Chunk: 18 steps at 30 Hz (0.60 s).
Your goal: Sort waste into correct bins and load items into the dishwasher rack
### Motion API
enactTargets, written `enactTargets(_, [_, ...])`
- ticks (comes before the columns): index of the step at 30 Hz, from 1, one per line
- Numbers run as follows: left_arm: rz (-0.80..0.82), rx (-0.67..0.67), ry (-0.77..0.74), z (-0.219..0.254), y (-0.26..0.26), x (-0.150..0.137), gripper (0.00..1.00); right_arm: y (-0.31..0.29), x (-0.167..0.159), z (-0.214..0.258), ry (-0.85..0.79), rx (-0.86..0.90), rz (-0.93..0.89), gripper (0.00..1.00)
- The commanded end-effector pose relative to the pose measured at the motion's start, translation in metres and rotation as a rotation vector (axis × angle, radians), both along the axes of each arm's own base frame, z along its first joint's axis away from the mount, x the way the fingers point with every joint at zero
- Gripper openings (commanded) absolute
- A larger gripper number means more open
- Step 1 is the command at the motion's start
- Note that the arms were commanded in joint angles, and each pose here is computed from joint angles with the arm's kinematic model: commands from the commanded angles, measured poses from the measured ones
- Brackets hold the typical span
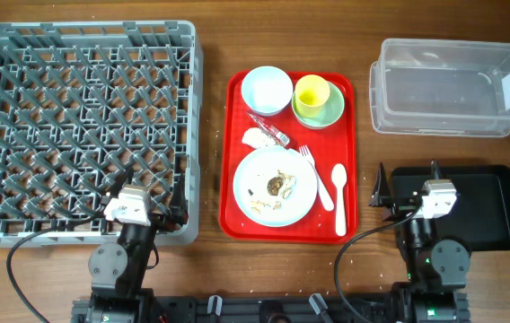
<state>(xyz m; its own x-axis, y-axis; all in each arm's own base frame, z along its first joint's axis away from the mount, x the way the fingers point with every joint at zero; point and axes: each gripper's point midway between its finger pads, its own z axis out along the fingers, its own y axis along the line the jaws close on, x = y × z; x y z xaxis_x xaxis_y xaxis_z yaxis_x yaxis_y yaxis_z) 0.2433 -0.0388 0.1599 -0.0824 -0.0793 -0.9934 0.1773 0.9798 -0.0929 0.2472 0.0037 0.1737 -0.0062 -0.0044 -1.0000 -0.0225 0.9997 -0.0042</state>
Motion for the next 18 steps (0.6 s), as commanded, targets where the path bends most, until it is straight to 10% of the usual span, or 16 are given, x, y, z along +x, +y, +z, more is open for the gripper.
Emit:
enactTargets(1, [-0.025,0.014,-0.002,-0.002,-0.004,-0.001,1.00,0.003,0.000,-0.001,0.003,0.011,0.014,1.00])
enactTargets(7, [-0.267,-0.062,-0.036,0.012,-0.044,-0.014,1.00,0.003,0.000,-0.001,0.003,0.011,0.014,1.00])
enactTargets(13, [-0.565,-0.013,-0.511,0.114,-0.082,-0.066,1.00,0.002,0.000,-0.001,0.003,0.011,0.014,1.00])
enactTargets(18, [-0.356,-0.146,-0.574,0.157,-0.048,-0.057,1.00,0.002,0.000,-0.001,0.003,0.012,0.014,1.00])
